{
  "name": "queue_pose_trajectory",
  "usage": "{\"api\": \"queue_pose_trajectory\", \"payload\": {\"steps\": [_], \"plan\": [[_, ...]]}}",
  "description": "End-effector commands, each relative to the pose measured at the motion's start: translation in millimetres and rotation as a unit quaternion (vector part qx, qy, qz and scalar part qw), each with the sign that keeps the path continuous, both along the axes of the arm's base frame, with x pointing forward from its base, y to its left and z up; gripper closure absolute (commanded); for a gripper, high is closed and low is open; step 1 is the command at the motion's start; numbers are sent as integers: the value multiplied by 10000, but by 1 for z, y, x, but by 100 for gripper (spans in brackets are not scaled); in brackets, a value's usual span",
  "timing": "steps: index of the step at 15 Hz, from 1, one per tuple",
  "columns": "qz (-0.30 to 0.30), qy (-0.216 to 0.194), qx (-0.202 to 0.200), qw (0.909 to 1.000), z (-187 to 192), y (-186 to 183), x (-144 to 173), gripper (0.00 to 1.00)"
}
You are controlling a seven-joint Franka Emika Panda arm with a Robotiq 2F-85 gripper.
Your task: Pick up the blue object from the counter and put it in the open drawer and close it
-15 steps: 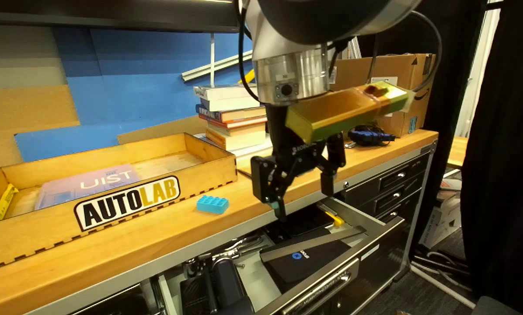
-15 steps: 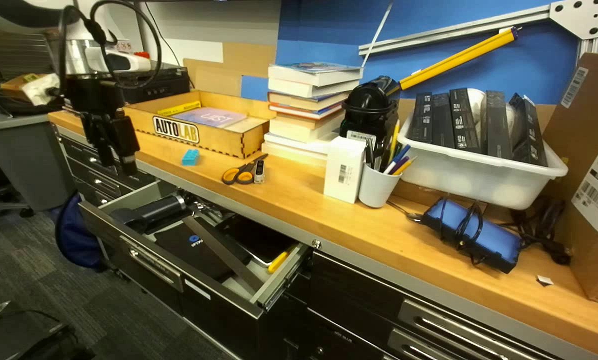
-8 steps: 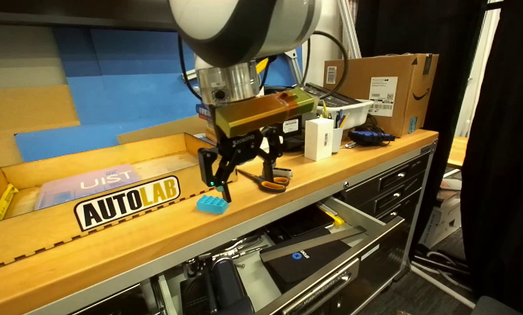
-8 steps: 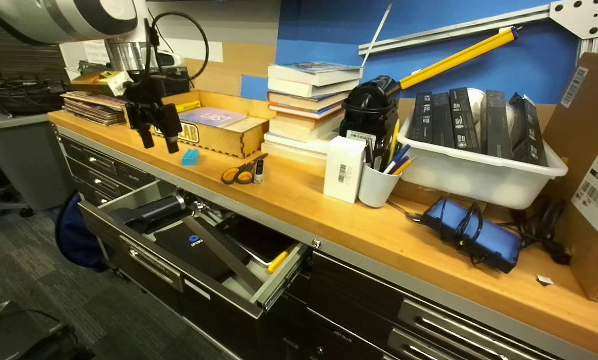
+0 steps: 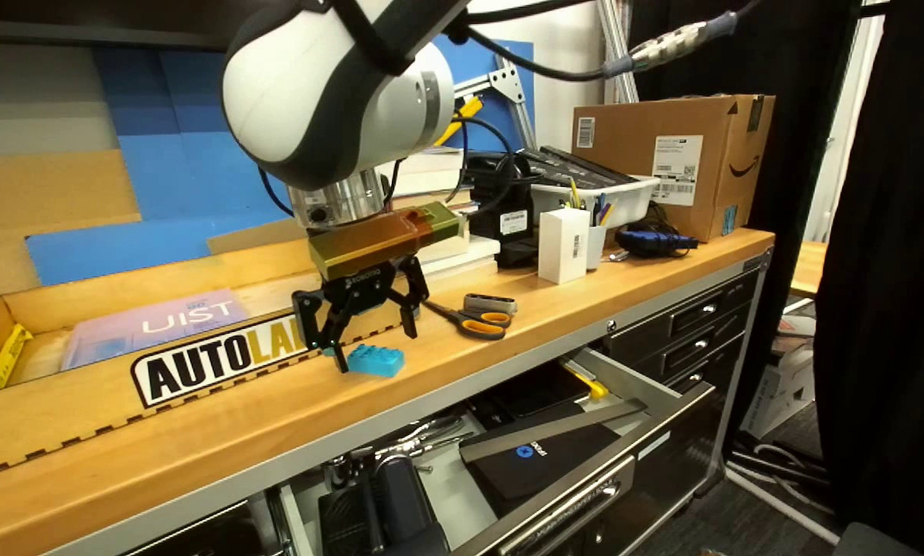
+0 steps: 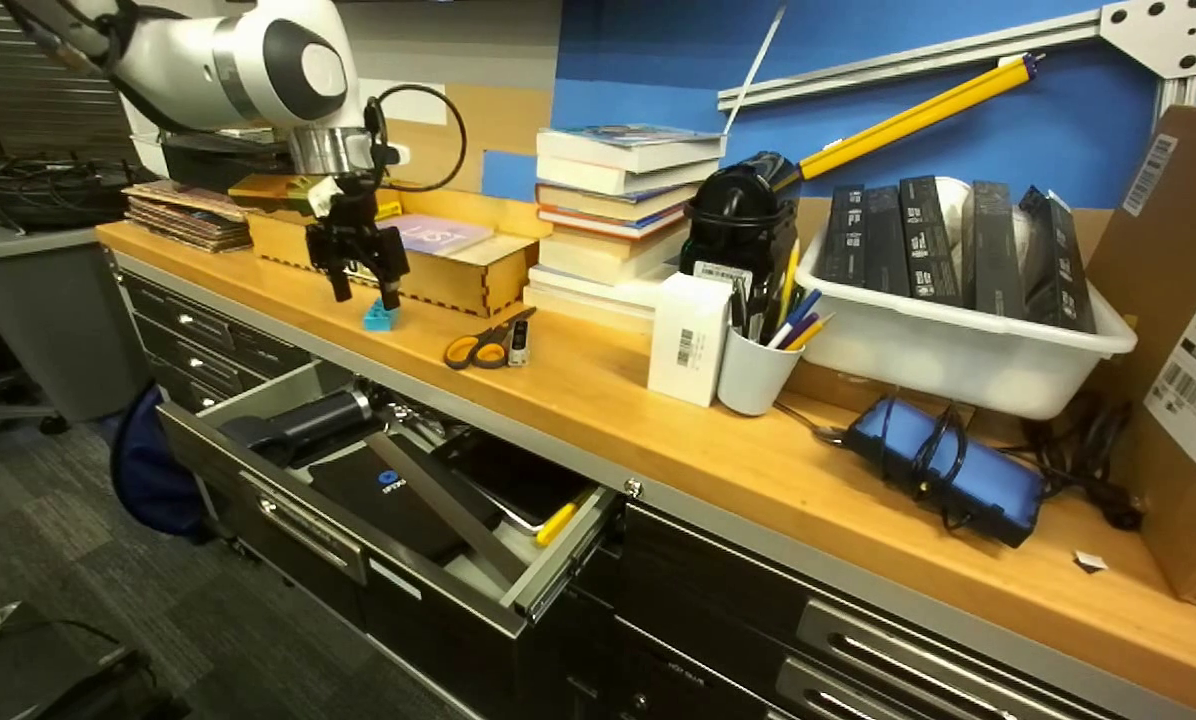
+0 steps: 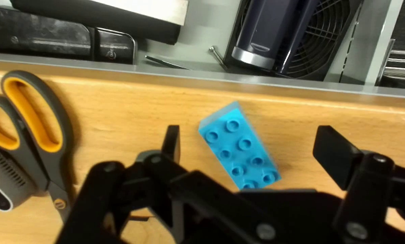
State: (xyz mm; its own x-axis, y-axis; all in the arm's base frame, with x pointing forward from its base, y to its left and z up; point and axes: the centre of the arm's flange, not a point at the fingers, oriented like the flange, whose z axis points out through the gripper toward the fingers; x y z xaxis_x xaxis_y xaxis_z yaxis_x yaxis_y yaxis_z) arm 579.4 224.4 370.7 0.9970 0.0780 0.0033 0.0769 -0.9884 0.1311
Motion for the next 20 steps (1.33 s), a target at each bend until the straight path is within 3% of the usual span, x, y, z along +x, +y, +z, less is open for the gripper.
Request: {"api": "queue_pose_trajectory", "payload": {"steps": [1,6,9,13,16,20], "plan": [[67,-11,-45,10000,-3,4,31,26],[200,62,-48,9998,-7,-12,20,67],[125,109,-124,9998,-8,-21,-3,88],[166,466,-245,9985,-25,-46,-72,87],[-190,640,-421,9969,-45,-63,-113,87],[-793,937,-375,9917,-89,-107,-125,88]]}}
